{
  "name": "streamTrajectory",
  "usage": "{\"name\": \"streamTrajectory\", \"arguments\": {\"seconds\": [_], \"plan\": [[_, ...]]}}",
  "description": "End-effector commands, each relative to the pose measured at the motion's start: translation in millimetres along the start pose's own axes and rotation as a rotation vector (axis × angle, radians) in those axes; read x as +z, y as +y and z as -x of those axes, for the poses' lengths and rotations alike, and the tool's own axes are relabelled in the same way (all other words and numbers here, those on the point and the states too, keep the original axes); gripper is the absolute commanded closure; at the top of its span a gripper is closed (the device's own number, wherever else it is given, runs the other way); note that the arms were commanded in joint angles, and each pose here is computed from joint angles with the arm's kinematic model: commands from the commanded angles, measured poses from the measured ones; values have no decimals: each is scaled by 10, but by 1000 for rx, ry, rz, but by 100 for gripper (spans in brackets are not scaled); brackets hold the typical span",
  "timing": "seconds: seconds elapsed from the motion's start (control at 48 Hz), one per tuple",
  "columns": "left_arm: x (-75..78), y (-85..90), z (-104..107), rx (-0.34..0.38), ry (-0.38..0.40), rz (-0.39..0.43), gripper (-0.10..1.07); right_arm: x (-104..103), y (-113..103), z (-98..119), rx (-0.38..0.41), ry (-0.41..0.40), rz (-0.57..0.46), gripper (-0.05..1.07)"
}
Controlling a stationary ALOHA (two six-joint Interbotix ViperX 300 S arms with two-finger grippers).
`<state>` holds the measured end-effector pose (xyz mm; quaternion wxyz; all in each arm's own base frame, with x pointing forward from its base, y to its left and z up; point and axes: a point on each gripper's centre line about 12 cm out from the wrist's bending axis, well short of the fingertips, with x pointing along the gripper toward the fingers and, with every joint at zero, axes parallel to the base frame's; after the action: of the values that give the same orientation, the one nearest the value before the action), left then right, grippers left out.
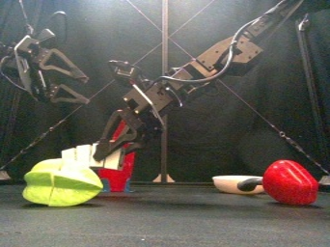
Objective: Place sushi roll in center
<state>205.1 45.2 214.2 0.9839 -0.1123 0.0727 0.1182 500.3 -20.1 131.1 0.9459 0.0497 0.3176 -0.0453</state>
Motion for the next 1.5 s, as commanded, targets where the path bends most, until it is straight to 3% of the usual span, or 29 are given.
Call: {"name": "streamTrajectory", "arguments": {"seconds": [0.0,0.25,0.5,0.854,1.396,1.479], "plan": [[53,-5,-12,0,-16,-1,-6,288,47,223,12,-74,-10,39],[54,-1,-12,1,-16,-1,-6,251,57,404,4,-71,-32,39],[39,5,-11,4,-12,1,-6,188,42,619,-57,-57,-157,39],[40,25,-8,13,-14,4,-6,170,-58,926,-309,-7,-379,39],[35,30,-6,15,-13,4,-6,21,145,955,-550,135,-543,39],[35,30,-6,15,-13,4,-6,-34,135,915,-600,116,-626,39]]}}
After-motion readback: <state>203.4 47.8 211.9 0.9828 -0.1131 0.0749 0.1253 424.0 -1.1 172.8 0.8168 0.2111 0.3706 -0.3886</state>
